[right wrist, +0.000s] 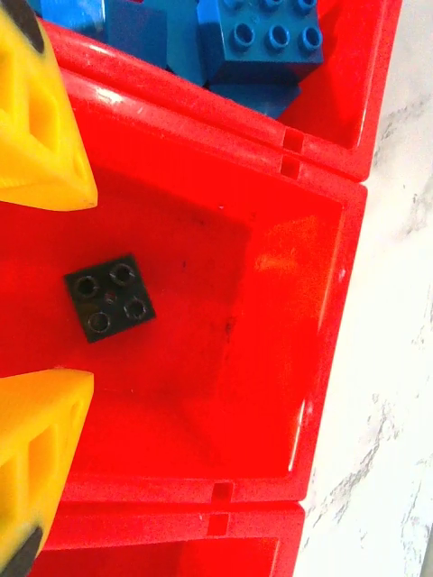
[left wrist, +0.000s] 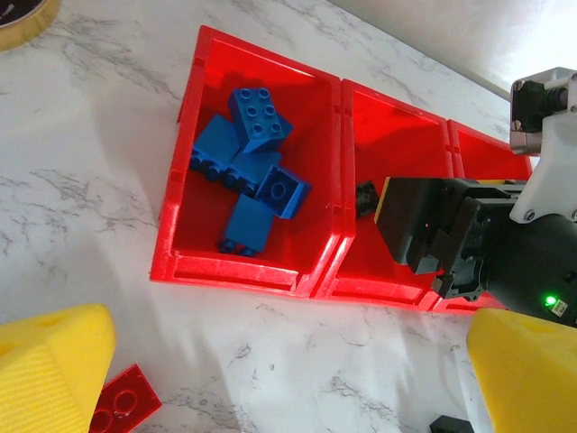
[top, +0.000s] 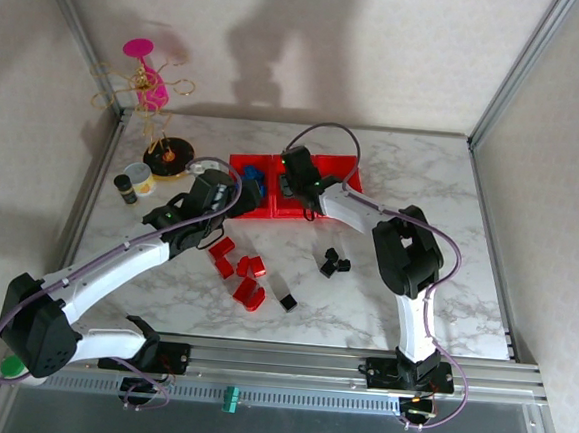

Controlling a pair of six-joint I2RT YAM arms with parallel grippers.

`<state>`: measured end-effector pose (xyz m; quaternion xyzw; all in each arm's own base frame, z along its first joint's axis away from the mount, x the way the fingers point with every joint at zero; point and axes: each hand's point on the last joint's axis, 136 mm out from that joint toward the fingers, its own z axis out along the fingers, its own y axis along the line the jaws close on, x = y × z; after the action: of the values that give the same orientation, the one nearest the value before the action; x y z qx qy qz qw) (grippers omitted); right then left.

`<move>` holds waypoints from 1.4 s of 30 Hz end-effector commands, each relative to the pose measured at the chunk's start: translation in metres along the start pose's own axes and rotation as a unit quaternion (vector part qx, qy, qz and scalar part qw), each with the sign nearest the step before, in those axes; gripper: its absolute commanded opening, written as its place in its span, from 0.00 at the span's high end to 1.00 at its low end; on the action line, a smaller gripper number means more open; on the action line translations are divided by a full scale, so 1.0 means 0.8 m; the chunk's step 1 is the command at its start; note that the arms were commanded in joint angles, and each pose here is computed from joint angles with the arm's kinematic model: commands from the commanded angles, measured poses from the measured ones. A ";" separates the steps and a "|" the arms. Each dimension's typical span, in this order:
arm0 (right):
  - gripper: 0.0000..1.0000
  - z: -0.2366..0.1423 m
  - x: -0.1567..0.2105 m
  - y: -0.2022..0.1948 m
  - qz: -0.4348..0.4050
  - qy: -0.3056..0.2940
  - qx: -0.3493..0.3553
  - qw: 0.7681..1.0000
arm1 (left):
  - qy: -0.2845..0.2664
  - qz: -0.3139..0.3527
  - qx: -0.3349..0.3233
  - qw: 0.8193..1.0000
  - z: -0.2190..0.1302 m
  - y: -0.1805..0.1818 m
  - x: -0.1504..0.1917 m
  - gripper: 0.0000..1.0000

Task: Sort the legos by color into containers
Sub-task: Place the lego in the container, then pick up the lego from the center of the table.

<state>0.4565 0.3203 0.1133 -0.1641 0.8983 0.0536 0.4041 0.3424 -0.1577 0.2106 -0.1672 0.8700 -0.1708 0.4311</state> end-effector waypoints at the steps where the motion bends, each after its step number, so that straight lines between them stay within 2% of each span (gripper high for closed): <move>1: 0.48 -0.050 -0.032 -0.001 0.014 -0.037 -0.022 0.999 | 0.001 0.004 0.034 0.999 -0.008 -0.023 -0.008 0.00; 6: 0.45 -0.086 -0.009 -0.012 0.026 -0.024 -0.031 0.999 | 0.017 0.017 0.055 0.998 -0.017 -0.035 0.014 0.00; 14: 0.41 -0.123 0.056 -0.042 0.061 0.026 -0.046 0.997 | 0.041 0.018 0.084 0.995 -0.030 -0.049 0.055 0.01; 27: 0.36 -0.137 0.167 -0.067 0.079 0.122 -0.036 0.989 | 0.070 0.019 0.100 0.992 -0.035 -0.065 0.113 0.00; 36: 0.41 -0.131 0.216 -0.074 0.056 0.172 -0.027 0.983 | 0.088 0.041 0.093 0.991 -0.024 -0.080 0.137 0.00; 42: 0.51 -0.118 0.224 -0.073 0.046 0.180 -0.023 0.982 | 0.090 0.051 0.090 0.991 -0.021 -0.086 0.139 0.00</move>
<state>0.2989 0.2025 0.0563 -0.1349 0.9583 0.0732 0.2412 0.2699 -0.2603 0.1584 -0.0632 0.9021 -0.2357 0.3559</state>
